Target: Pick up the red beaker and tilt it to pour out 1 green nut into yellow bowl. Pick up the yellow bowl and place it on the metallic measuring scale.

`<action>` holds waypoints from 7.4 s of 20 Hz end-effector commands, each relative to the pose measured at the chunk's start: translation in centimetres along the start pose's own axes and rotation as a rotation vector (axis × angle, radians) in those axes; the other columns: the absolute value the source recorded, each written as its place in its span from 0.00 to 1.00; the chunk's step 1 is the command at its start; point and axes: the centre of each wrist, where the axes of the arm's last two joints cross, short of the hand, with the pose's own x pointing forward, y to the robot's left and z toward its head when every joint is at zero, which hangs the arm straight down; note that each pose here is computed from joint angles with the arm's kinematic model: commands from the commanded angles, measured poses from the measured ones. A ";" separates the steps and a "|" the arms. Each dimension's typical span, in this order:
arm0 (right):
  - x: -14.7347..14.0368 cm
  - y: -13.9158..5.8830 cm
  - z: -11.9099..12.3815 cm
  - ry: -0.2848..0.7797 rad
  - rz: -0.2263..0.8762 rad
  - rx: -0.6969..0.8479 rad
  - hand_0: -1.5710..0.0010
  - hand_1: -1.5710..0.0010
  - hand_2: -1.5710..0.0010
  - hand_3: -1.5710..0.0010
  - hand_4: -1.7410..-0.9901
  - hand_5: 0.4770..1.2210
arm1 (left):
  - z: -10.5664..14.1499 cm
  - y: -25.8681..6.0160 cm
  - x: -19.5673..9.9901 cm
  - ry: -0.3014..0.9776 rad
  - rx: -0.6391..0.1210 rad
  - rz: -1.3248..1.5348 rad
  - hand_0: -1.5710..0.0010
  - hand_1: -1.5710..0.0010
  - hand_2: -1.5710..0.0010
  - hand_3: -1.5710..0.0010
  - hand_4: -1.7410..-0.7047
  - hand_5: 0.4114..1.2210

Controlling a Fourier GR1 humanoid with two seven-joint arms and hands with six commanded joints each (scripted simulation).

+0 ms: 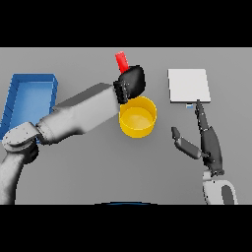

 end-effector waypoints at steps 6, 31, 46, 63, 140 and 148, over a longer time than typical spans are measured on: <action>0.0 0.1 -0.2 -0.006 0.027 -0.012 1.00 1.00 1.00 1.00 0.78 0.22 | -0.5 1.4 0.6 -0.003 -0.007 -0.159 0.00 0.00 0.00 0.00 0.02 1.00; 0.1 0.5 -1.1 -0.050 -0.053 0.039 1.00 1.00 1.00 1.00 0.88 0.21 | 15.6 -12.4 -24.5 0.958 0.268 1.286 0.00 0.00 0.00 0.05 0.00 1.00; -0.4 0.6 -1.3 -0.065 -0.018 0.079 1.00 1.00 1.00 1.00 0.72 0.31 | 16.0 -27.4 -12.5 1.418 0.205 1.971 0.00 0.00 0.00 0.12 0.00 1.00; -0.6 0.3 -1.3 -0.055 -0.012 0.079 1.00 1.00 1.00 1.00 0.77 0.26 | 20.1 -24.3 -2.0 1.067 0.013 2.143 0.36 0.44 0.47 0.55 0.78 0.35; 9.7 3.3 -15.0 -0.266 1.238 0.994 0.00 0.00 0.07 0.25 0.00 1.00 | 20.0 -24.8 -1.2 1.018 0.123 2.072 1.00 1.00 1.00 1.00 0.99 0.34; 10.2 0.9 -16.3 -0.235 1.269 0.878 0.00 0.00 0.03 0.27 0.00 1.00 | 20.5 -24.7 -1.7 1.020 0.148 2.073 1.00 1.00 1.00 1.00 0.98 0.37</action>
